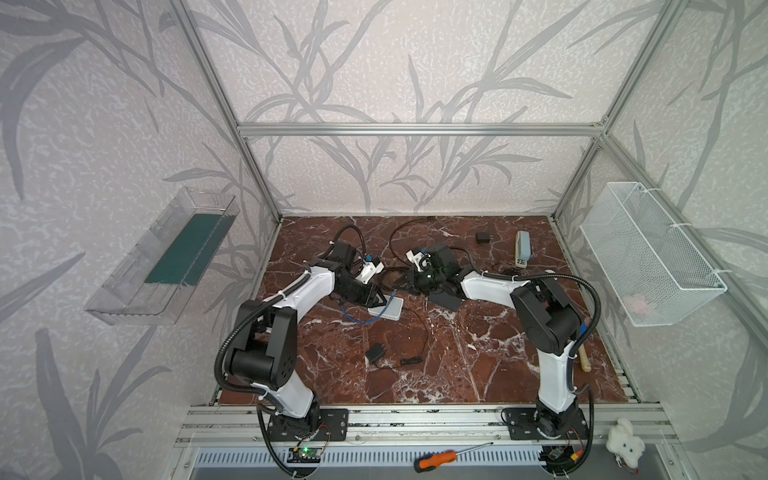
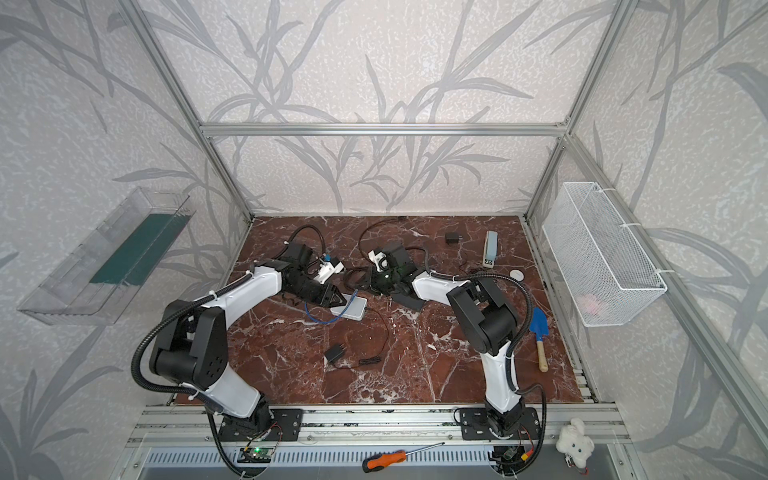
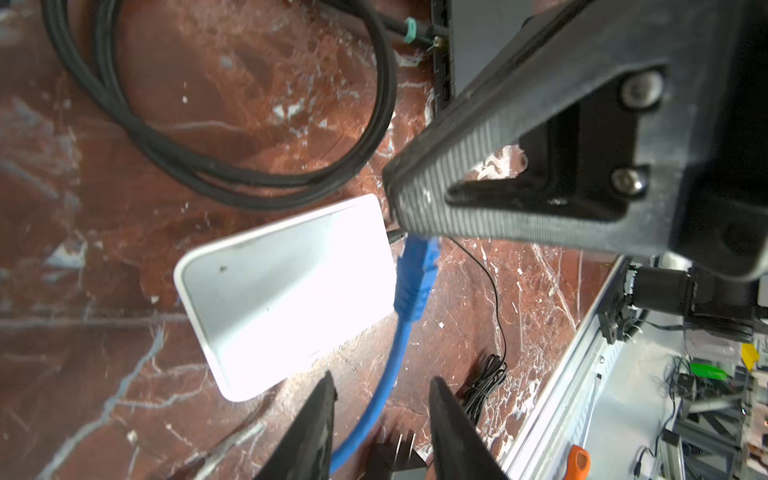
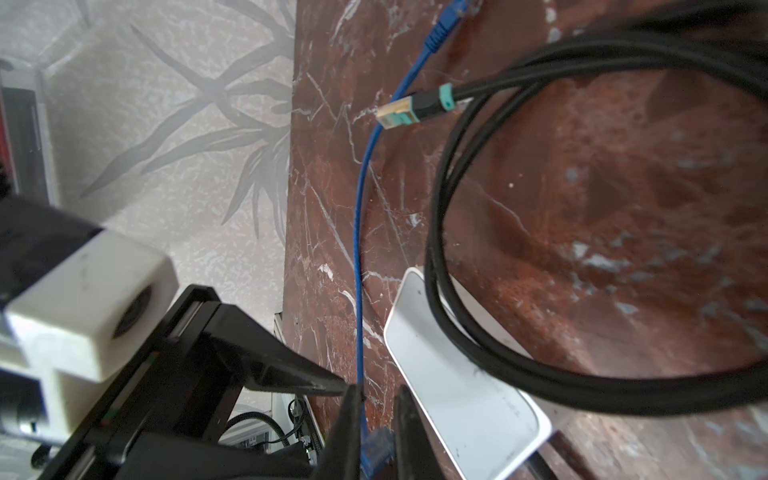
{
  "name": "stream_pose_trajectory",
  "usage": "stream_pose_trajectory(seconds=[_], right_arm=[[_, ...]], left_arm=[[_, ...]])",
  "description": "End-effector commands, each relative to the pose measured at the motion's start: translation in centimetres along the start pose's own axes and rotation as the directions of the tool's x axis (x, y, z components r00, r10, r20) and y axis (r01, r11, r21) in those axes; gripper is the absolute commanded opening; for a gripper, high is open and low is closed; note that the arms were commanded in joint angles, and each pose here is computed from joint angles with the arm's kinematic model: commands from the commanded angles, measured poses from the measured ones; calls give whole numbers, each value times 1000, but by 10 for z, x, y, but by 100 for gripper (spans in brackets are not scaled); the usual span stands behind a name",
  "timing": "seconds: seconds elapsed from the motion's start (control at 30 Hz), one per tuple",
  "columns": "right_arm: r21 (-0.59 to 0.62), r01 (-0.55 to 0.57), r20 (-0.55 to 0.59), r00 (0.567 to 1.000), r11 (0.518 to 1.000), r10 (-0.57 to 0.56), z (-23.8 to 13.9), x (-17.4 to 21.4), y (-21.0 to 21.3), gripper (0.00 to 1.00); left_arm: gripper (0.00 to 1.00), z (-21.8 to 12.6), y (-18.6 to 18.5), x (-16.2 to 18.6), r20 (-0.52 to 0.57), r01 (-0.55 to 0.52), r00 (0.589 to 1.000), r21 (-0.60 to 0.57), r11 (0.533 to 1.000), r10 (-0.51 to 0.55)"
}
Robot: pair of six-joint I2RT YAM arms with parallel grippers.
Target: Insert the plug into the switch port
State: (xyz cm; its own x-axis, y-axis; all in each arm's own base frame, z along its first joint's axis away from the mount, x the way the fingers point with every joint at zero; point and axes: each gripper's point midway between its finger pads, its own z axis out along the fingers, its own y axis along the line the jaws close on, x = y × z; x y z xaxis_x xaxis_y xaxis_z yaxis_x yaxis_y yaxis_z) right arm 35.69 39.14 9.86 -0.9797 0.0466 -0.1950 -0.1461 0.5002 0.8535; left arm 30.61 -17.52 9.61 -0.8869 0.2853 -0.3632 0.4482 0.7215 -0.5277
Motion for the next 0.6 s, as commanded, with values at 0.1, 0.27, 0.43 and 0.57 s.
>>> stream_pose_trajectory(seconds=[0.1, 0.27, 0.43, 0.57], right_arm=[[10, -68, 17, 998, 998, 67, -3, -5, 9, 6], [61, -32, 2, 1000, 998, 31, -6, -2, 4, 6], [100, 3, -53, 999, 995, 3, -9, 12, -7, 7], [101, 5, -71, 998, 995, 2, -9, 20, -11, 7]], left_arm=[[42, -1, -5, -4, 57, -25, 998, -94, 995, 31], [43, -19, 42, -19, 162, 120, 984, -335, 935, -69], [45, -95, 111, -49, 404, 375, 908, -668, 643, -110], [46, -101, 139, -65, 374, 383, 915, -697, 606, -148]])
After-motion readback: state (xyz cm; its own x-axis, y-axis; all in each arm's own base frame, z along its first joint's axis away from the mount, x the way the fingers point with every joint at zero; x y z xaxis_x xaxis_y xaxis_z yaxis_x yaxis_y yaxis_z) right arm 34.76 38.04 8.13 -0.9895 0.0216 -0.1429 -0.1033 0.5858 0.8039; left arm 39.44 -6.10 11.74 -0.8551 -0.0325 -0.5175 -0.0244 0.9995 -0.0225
